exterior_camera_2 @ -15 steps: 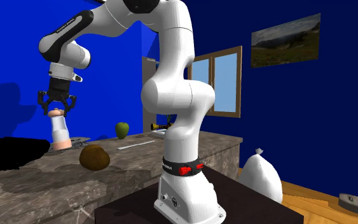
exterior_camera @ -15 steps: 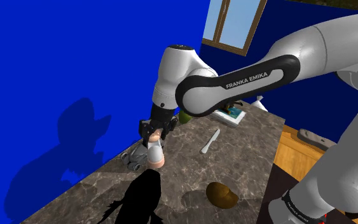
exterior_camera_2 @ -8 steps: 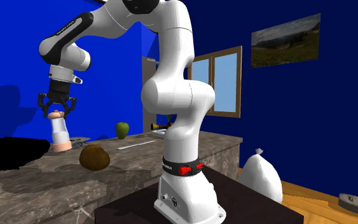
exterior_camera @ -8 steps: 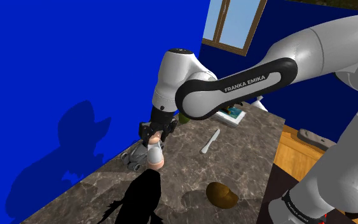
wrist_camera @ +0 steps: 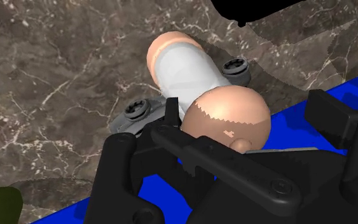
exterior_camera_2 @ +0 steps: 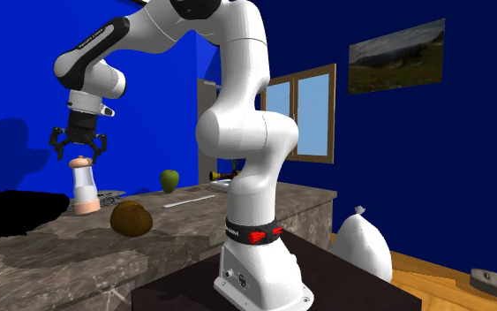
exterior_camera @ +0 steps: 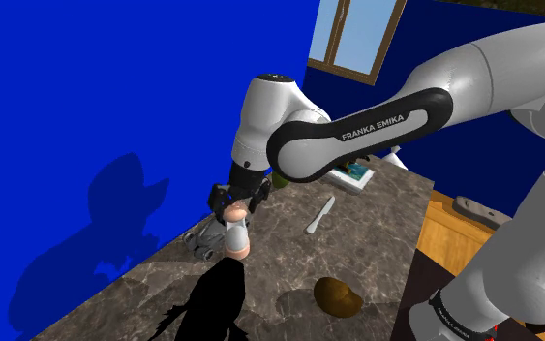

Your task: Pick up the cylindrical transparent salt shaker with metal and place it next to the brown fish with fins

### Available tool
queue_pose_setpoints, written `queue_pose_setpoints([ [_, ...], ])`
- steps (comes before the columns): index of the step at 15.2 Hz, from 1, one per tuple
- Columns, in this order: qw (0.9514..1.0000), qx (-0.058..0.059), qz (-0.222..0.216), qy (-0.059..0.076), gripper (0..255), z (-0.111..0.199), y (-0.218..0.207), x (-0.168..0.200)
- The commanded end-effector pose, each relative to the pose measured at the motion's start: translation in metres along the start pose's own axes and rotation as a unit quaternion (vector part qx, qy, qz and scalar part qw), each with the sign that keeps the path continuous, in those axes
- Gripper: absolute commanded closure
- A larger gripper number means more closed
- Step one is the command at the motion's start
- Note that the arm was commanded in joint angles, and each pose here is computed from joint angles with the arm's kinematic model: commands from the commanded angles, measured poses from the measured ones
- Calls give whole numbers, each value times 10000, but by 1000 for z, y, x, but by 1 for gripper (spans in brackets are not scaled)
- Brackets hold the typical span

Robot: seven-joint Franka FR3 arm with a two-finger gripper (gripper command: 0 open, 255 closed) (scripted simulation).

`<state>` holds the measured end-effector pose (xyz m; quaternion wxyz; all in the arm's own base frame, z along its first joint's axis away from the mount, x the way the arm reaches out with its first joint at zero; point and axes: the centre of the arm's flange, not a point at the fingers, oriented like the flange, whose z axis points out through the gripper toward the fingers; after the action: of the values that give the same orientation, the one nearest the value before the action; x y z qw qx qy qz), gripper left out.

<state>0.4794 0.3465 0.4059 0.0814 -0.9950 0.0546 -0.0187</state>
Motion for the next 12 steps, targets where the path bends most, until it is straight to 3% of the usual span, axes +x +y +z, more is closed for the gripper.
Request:
queue_pose_setpoints([
  [1,10000,0,0,0,0,-13,0,0],
  [4,10000,0,0,0,0,-50,0,0],
  [12,10000,0,0,0,0,-50,0,0],
])
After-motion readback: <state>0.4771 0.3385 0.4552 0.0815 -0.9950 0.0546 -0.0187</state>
